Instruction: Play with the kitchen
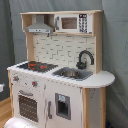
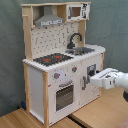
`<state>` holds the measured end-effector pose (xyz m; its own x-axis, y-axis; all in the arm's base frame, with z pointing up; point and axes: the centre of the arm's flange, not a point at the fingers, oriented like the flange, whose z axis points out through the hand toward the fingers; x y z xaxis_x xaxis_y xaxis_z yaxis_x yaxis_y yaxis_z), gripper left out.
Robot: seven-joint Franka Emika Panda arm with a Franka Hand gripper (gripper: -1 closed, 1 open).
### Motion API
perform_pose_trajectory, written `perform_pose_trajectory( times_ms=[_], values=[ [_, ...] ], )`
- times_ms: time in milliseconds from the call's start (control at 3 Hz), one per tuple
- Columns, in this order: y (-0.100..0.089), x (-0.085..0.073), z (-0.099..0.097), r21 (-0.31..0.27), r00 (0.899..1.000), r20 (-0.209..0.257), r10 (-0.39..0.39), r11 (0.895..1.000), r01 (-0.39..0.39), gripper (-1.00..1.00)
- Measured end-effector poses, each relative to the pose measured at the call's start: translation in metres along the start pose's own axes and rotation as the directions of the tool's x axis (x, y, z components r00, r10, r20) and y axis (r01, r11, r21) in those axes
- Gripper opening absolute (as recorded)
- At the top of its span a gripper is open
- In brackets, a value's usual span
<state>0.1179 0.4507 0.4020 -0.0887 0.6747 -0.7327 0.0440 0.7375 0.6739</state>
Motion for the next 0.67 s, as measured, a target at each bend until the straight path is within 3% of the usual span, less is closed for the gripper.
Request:
perform_pose_trajectory(
  times_ms=[667],
  values=[
    [0.043, -0.042, -0.008, 0.011, 0.999, 0.014, -0.048, 0.999, 0.048, 1.0]
  ],
)
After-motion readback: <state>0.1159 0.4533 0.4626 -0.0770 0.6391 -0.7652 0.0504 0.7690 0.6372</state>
